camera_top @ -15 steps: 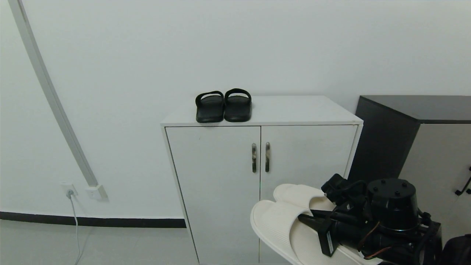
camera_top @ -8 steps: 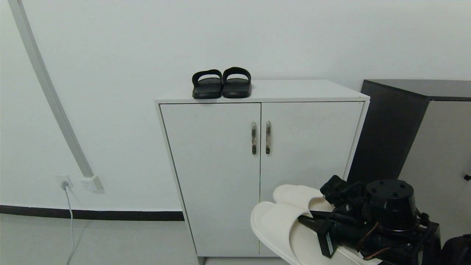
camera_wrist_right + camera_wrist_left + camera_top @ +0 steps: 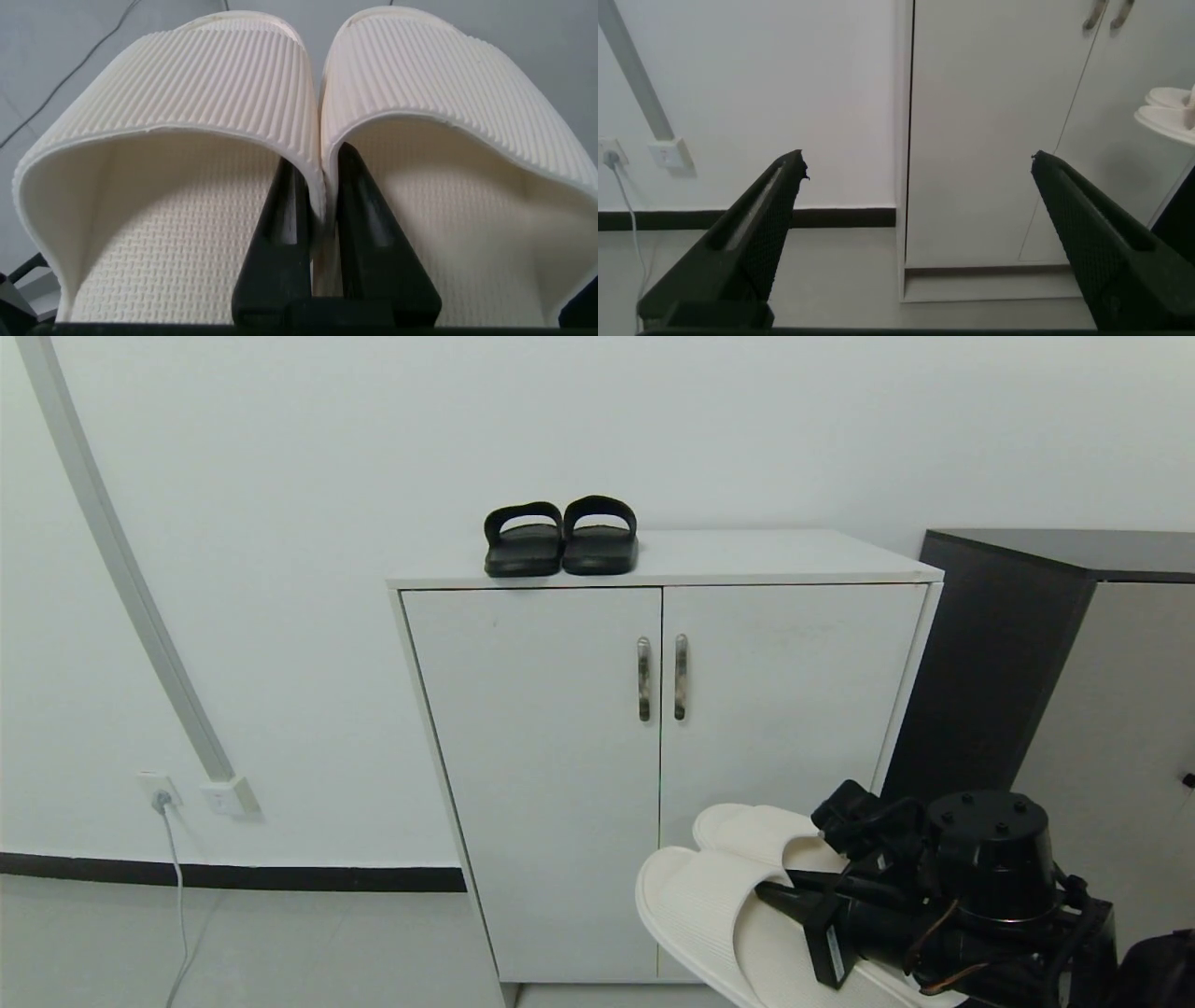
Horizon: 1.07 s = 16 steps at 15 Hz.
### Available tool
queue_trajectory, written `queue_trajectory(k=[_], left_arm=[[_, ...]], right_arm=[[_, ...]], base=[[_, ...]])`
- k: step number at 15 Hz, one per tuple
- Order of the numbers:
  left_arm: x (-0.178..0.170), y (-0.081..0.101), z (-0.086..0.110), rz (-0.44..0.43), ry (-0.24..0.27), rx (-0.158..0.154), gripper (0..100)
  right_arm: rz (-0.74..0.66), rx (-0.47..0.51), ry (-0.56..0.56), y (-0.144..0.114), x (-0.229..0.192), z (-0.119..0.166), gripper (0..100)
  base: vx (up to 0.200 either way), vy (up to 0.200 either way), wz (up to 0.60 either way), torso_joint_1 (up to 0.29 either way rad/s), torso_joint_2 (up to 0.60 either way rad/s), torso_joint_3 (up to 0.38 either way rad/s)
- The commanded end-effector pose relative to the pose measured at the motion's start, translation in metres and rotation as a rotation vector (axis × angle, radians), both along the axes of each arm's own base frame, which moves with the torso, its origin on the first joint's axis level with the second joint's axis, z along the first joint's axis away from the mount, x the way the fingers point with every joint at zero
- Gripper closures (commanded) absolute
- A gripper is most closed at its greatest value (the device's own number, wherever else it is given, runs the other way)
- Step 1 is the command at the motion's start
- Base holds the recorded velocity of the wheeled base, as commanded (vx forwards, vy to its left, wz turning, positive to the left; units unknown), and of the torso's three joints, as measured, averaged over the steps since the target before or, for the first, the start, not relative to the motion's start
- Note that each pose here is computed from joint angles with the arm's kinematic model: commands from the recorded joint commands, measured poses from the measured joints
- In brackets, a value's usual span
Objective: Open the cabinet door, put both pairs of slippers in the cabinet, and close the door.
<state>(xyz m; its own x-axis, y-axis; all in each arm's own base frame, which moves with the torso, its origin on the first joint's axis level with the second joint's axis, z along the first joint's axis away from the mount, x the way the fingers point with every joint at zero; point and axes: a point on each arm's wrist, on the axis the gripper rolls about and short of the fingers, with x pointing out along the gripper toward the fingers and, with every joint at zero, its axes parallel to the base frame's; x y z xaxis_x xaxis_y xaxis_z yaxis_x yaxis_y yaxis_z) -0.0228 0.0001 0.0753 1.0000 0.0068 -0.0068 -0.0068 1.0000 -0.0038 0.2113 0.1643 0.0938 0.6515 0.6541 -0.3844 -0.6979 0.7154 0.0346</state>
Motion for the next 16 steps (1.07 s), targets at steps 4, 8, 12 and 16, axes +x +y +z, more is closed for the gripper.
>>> queue_trajectory(k=[4,8,12,16], left_arm=[[0.004,0.0,0.002,-0.011,0.058,-0.001,0],[0.008,0.0,0.03,-0.048,0.062,-0.001,0],[0.044,-0.008,0.094,-0.36,0.17,-0.082,0],[0.104,-0.016,0.13,-0.545,0.245,-0.104,0]], right_arm=[[0.0,-0.001,-0.002,0.0,0.0,0.0,100],[0.006,0.007,-0.03,-0.001,-0.001,0.001,100],[0.006,0.006,-0.028,-0.001,-0.001,0.0,100],[0.011,0.007,-0.029,-0.001,-0.004,0.001,100]], base=[[0.0,0.0,0.0,-0.009,0.03,0.03],[0.0,0.0,0.0,-0.01,0.05,0.046],[0.0,0.0,0.0,0.0,0.0,0.0],[0.0,0.0,0.0,0.0,0.0,0.0]])
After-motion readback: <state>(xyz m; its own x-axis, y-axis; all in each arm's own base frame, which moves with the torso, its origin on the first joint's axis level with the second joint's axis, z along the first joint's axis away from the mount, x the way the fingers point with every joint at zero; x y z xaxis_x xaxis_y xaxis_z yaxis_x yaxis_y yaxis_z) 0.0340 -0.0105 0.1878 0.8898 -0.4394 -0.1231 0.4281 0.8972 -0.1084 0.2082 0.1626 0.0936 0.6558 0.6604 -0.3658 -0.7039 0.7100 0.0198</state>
